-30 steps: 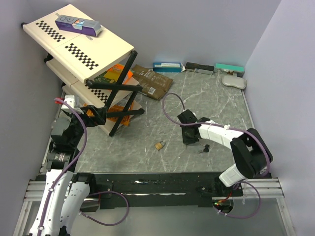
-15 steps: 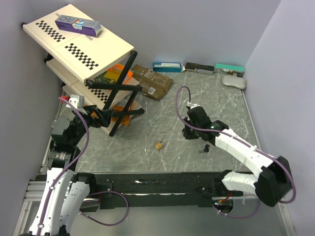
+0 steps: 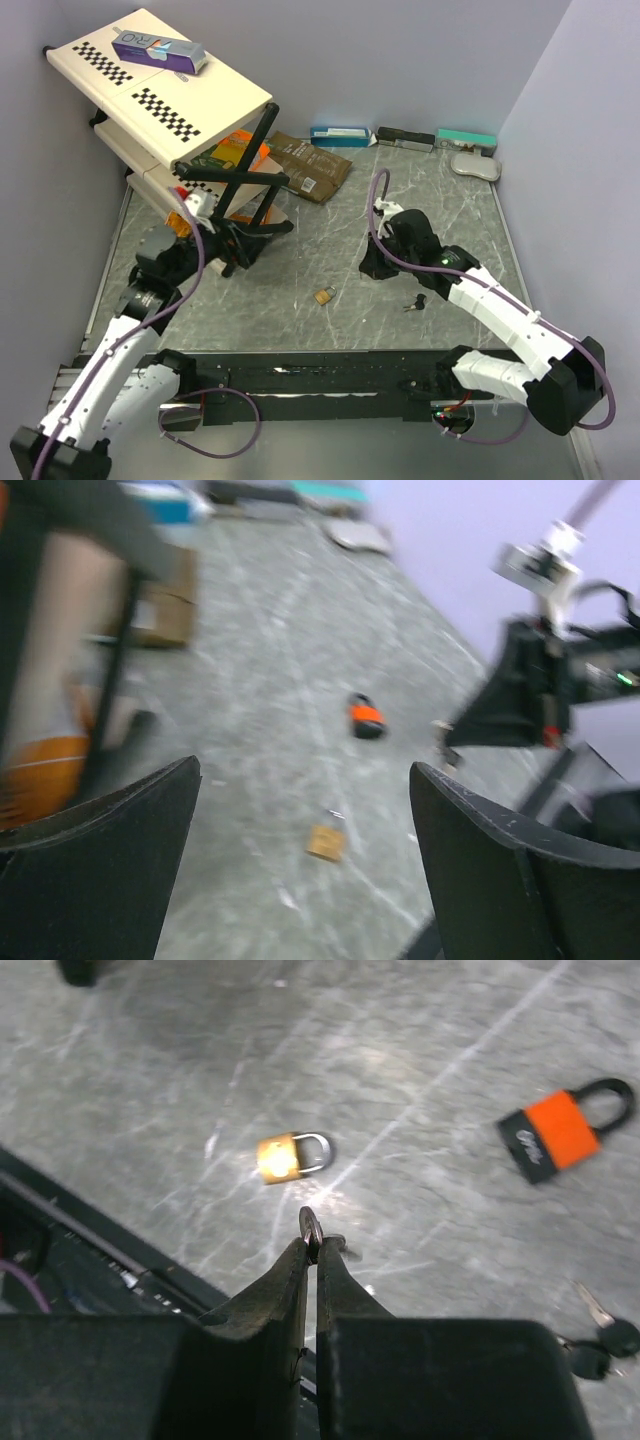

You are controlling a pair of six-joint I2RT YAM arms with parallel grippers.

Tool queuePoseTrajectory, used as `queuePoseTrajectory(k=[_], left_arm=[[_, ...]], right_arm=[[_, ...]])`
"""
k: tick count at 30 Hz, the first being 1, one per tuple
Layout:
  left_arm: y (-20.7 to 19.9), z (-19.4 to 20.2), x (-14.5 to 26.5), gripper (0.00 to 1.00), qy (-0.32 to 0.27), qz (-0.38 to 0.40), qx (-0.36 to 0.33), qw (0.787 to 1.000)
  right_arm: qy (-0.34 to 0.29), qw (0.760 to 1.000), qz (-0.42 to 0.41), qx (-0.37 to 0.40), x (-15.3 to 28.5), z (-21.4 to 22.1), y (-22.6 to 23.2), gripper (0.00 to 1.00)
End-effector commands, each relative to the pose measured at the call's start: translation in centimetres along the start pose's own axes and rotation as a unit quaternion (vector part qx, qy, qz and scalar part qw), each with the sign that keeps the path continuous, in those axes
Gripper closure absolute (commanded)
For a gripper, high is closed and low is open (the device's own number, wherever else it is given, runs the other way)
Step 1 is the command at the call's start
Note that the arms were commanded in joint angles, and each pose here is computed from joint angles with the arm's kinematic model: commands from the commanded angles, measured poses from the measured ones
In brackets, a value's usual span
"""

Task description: Unlock with the key

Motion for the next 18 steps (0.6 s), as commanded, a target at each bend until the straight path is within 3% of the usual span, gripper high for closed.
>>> queuePoseTrajectory(k=[1, 10, 18], left_arm=[[-3.9, 0.3, -1.4, 0.09, -0.004, 0.063, 0.022, 0.998], [-12.6, 6.1, -5.2, 0.05, 0.081, 0.188, -0.001, 0.979], [-14.1, 7.0, -5.0, 0.01, 0.083, 0.244, 0.033, 0.966]], right_arm=[[-0.043, 0.995, -0.087, 0.02, 0.9, -1.3, 2.7, 1.0], [-0.069, 0.977, -0.196, 0.045, 3.9, -1.6, 6.1, 1.0], [-0.092, 0.955, -0.273, 0.072, 5.8, -1.9, 8.3, 1.0]])
Point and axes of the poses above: each gripper's point midway between its finger pads, its own x axis back along the fingers, its own y axis along the line the jaws close on, z = x × y, the point moved 2 cm from there along x, back along the fingers, and after that the axes turned 10 degrees about x, right-handed, at the moved point
